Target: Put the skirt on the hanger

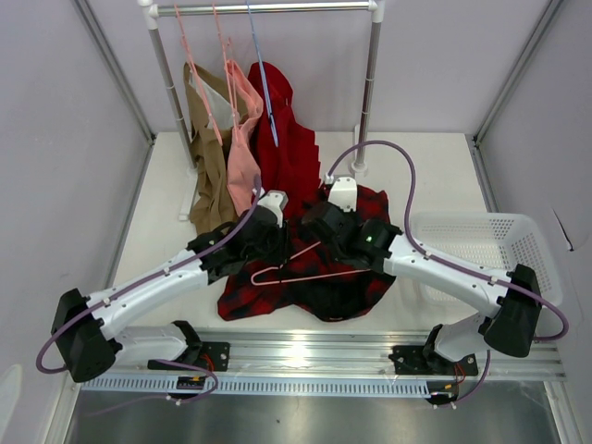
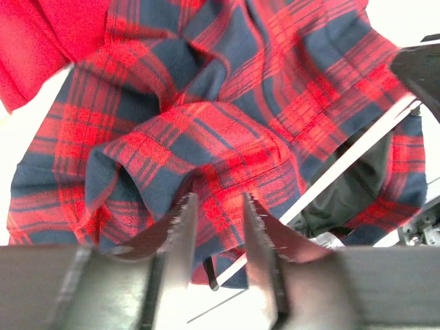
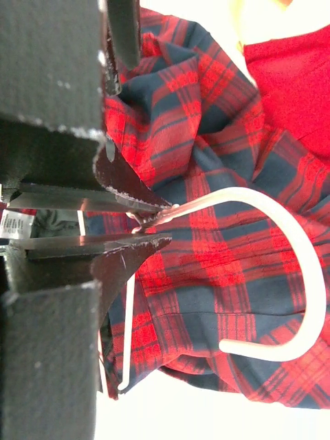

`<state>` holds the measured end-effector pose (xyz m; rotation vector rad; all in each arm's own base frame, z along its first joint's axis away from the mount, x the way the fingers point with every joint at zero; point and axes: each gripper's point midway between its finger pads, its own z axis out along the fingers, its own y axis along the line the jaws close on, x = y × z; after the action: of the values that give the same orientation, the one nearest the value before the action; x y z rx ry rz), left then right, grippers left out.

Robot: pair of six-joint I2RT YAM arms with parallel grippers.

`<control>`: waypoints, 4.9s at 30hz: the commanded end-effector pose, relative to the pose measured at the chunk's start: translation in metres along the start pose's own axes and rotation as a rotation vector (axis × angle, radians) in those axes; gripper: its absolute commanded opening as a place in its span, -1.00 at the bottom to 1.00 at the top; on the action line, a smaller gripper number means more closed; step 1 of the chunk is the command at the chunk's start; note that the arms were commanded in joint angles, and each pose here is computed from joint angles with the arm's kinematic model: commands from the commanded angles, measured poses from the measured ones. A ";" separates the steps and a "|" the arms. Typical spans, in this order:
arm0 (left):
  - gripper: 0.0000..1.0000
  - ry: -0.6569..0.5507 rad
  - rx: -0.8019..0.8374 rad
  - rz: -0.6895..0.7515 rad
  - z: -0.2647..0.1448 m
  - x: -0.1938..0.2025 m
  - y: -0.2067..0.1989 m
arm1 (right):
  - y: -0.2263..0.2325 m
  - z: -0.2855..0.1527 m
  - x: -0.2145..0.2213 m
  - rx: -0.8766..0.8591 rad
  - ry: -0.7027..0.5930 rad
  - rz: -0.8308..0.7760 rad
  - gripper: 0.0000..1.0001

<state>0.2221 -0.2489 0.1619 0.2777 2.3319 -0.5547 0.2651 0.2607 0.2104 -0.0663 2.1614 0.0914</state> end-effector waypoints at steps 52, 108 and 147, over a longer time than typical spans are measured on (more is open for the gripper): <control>0.06 -0.673 0.468 0.464 -0.152 -0.238 -0.121 | 0.028 -0.149 -0.261 -0.289 -0.518 -0.132 -1.00; -1.00 -0.765 0.157 0.156 -0.144 -0.274 -0.069 | -0.007 -0.128 -0.249 -0.208 -0.482 -0.003 0.82; -1.00 -1.000 -0.102 0.020 -0.121 -0.436 -0.066 | -0.113 -0.158 -0.279 -0.093 -0.536 0.217 0.90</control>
<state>0.4441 -0.2922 0.4992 0.0502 1.5520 -0.3516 0.3094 0.1481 0.5124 0.1126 1.6594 0.2689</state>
